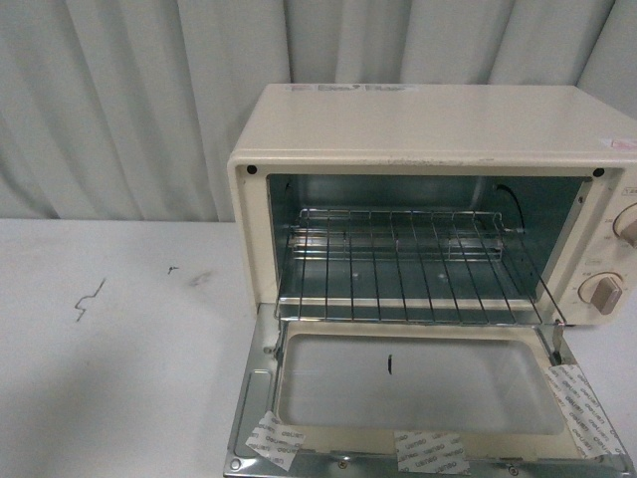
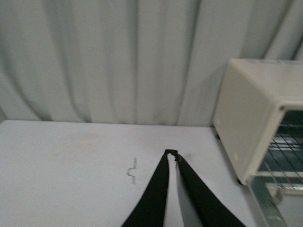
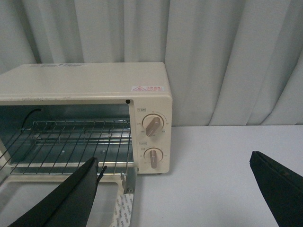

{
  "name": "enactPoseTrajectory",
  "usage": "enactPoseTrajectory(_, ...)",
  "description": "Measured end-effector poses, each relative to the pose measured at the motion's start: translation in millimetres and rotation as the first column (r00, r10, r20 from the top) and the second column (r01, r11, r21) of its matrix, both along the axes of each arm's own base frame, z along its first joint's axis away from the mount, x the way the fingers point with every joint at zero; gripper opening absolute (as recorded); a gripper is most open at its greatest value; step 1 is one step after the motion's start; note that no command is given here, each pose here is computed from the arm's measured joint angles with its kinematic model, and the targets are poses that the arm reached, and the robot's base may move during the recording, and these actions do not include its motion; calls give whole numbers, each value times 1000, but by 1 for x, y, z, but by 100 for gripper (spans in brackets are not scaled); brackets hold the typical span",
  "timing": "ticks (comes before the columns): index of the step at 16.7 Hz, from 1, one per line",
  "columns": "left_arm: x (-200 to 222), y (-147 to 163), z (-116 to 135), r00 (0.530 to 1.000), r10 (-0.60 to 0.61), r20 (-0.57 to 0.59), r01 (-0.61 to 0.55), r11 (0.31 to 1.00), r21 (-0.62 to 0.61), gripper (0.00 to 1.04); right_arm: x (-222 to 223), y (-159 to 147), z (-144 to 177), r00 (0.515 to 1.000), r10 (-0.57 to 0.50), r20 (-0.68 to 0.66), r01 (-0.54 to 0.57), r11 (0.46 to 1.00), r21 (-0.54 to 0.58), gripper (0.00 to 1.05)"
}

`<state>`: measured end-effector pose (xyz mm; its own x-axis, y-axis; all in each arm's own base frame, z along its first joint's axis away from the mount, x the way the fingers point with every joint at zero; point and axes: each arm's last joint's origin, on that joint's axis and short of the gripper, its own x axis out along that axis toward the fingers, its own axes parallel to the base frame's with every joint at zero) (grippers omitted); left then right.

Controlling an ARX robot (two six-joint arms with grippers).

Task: Open oven

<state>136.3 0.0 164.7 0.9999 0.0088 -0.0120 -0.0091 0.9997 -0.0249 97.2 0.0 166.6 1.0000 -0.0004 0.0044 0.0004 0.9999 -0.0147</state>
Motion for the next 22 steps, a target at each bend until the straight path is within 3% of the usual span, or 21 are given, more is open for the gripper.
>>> enactPoseTrajectory(1, -3, 1, 2, 1000, 14, 11, -14, 1000, 1, 2, 0, 0, 0, 1000, 0, 0, 0, 1000, 0, 98)
enactPoseTrajectory(22, -39, 0, 1, 1000, -7, 5, 7, 1000, 7, 2, 0, 0, 0, 1000, 0, 0, 0, 1000, 0, 98)
